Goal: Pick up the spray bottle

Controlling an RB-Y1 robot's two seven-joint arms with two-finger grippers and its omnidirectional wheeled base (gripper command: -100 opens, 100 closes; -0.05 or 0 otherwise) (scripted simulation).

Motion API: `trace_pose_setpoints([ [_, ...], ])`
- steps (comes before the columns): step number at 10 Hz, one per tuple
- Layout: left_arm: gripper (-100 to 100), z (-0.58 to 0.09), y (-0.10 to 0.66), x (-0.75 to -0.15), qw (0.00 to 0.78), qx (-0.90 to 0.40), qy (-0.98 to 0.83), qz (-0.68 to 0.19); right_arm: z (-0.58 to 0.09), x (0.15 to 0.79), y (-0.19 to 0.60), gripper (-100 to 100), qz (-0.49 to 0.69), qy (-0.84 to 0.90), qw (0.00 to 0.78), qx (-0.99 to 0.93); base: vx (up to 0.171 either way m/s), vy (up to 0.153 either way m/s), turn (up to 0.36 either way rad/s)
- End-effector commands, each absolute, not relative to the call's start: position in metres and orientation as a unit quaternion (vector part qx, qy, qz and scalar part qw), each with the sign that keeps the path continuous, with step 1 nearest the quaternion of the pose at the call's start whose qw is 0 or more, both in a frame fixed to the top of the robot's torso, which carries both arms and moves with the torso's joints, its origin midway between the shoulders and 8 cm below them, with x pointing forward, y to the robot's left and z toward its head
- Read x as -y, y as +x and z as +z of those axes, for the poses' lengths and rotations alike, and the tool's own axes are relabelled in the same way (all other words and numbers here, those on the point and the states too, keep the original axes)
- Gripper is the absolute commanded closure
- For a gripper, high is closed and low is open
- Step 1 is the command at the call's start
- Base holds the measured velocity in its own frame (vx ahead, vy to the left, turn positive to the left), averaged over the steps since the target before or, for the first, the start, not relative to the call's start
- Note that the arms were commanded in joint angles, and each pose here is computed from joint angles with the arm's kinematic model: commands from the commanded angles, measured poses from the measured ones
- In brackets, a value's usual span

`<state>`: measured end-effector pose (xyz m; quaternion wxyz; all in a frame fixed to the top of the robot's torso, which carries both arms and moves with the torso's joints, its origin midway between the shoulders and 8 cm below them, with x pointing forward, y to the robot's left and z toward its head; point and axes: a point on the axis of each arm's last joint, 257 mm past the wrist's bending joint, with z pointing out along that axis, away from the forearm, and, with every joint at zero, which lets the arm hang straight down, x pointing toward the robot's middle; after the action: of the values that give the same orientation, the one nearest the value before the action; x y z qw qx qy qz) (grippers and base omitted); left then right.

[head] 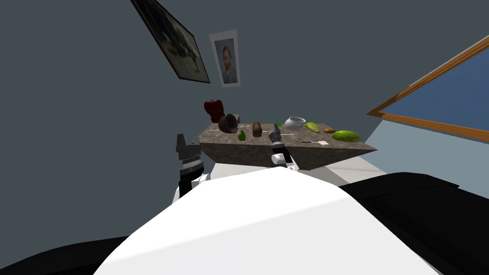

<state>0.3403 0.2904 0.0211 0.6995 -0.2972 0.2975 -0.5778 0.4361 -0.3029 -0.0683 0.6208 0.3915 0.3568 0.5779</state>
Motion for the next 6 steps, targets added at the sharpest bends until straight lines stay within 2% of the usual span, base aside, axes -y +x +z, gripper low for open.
trace_pose_setpoints([
  [1,0,0.021,0.340,-0.290,0.699,-0.298,-0.297,-0.578,-0.085,0.304,0.455,-100,0.578,0.415,0.600,-0.365,-0.132,-0.135,-0.054],
  [6,0,0.021,0.340,-0.290,0.699,-0.298,-0.297,-0.578,-0.122,0.310,0.492,-100,0.578,0.470,0.551,-0.376,-0.107,-0.087,-0.017],
])
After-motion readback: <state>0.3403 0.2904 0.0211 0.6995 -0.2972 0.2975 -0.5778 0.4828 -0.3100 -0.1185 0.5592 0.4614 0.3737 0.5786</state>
